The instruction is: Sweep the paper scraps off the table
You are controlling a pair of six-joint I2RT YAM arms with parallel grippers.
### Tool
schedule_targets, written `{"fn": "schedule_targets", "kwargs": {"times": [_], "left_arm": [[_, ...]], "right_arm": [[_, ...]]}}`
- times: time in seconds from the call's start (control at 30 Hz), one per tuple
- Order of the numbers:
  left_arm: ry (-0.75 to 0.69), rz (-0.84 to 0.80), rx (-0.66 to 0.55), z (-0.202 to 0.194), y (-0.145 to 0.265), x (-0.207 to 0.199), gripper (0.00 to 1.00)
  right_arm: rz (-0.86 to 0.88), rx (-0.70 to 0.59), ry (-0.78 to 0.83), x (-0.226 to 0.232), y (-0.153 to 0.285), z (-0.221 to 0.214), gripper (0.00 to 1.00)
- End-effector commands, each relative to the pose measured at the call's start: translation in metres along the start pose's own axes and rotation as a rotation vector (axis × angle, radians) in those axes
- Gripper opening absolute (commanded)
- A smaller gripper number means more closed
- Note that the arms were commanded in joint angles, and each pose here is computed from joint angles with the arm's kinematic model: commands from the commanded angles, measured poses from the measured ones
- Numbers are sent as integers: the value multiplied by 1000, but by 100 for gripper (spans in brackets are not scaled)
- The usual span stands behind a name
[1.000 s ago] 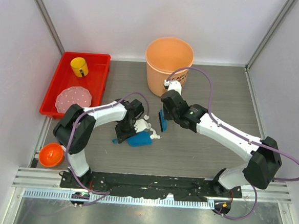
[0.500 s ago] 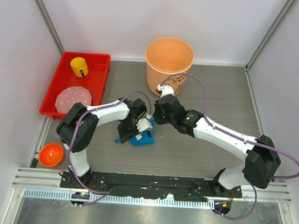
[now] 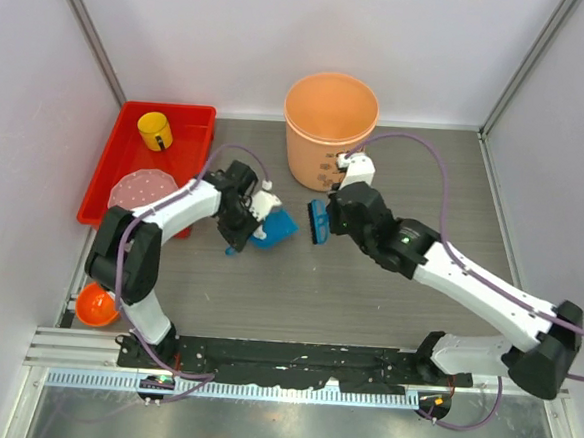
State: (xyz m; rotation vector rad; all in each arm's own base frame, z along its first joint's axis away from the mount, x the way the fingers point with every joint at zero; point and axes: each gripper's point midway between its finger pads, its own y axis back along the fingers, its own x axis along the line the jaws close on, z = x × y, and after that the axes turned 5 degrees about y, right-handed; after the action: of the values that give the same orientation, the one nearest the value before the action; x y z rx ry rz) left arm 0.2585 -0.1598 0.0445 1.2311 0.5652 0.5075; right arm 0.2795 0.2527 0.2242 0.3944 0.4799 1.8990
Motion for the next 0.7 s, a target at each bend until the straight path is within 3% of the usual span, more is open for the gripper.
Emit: {"fn": "schedule_targets", "kwargs": {"times": [0.0,0.23,0.47,0.5,0.53,0.6,0.67], "left_arm": [[63,3,-183,34,44,20,0],[124,295,-374,93,132,89,0],[161,350,-557,183,214,113,0],[154,376,-637,199,250,111,0],[176,365,-613,211,232,120,0],[158,434,-710,235,266,119,0],[90,532,-705,260,254,121,0]], "right_arm": [[-163,-165,-8,-46,51,51,1],[-251,-185,12,-75,70,47,1],[-259,-155,27,-79,64,36,1],[-256,-148,30,-79,63,33,1],[-256,-146,31,-79,63,32,1],[-262,-135,33,-81,62,27,1],[-264,-132,30,-83,63,24,1]]}}
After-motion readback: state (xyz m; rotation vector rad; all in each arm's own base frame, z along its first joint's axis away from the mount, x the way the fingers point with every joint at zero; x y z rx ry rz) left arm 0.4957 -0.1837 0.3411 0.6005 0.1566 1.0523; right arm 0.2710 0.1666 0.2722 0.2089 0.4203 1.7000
